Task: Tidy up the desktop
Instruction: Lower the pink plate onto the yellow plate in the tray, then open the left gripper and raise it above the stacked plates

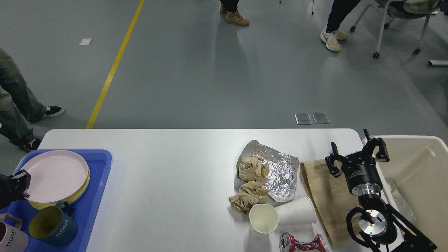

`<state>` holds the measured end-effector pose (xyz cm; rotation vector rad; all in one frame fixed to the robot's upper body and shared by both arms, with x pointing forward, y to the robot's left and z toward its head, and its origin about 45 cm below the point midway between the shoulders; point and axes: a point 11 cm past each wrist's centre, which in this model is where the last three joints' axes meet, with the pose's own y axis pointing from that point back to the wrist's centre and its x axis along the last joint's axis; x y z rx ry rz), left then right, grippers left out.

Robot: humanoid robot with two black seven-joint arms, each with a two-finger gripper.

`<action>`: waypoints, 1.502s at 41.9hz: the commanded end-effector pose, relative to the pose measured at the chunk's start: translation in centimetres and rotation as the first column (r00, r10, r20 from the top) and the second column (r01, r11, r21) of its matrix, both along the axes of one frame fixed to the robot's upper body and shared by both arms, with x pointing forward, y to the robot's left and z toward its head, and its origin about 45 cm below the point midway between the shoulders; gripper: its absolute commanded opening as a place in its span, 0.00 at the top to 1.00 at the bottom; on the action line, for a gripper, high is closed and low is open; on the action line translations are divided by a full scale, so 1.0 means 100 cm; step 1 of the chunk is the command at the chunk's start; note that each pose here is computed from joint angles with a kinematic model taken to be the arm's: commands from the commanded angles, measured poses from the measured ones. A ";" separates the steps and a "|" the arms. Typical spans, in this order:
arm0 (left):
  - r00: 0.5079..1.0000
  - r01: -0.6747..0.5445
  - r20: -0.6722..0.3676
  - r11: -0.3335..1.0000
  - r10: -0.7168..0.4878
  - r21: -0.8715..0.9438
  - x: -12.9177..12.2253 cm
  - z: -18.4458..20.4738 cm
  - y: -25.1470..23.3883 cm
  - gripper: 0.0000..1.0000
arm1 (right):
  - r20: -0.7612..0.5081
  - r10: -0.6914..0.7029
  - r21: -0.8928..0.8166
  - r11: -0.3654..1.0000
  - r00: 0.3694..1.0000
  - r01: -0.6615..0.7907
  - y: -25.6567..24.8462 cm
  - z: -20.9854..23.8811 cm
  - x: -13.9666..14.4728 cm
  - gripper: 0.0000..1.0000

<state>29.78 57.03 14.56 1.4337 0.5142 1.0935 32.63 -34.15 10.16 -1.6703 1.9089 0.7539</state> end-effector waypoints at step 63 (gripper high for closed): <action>0.863 0.121 0.505 0.967 0.010 -0.226 0.108 0.192 -0.037 0.04 | -0.001 -0.001 -0.001 1.000 1.000 0.001 0.000 0.000 0.000 0.00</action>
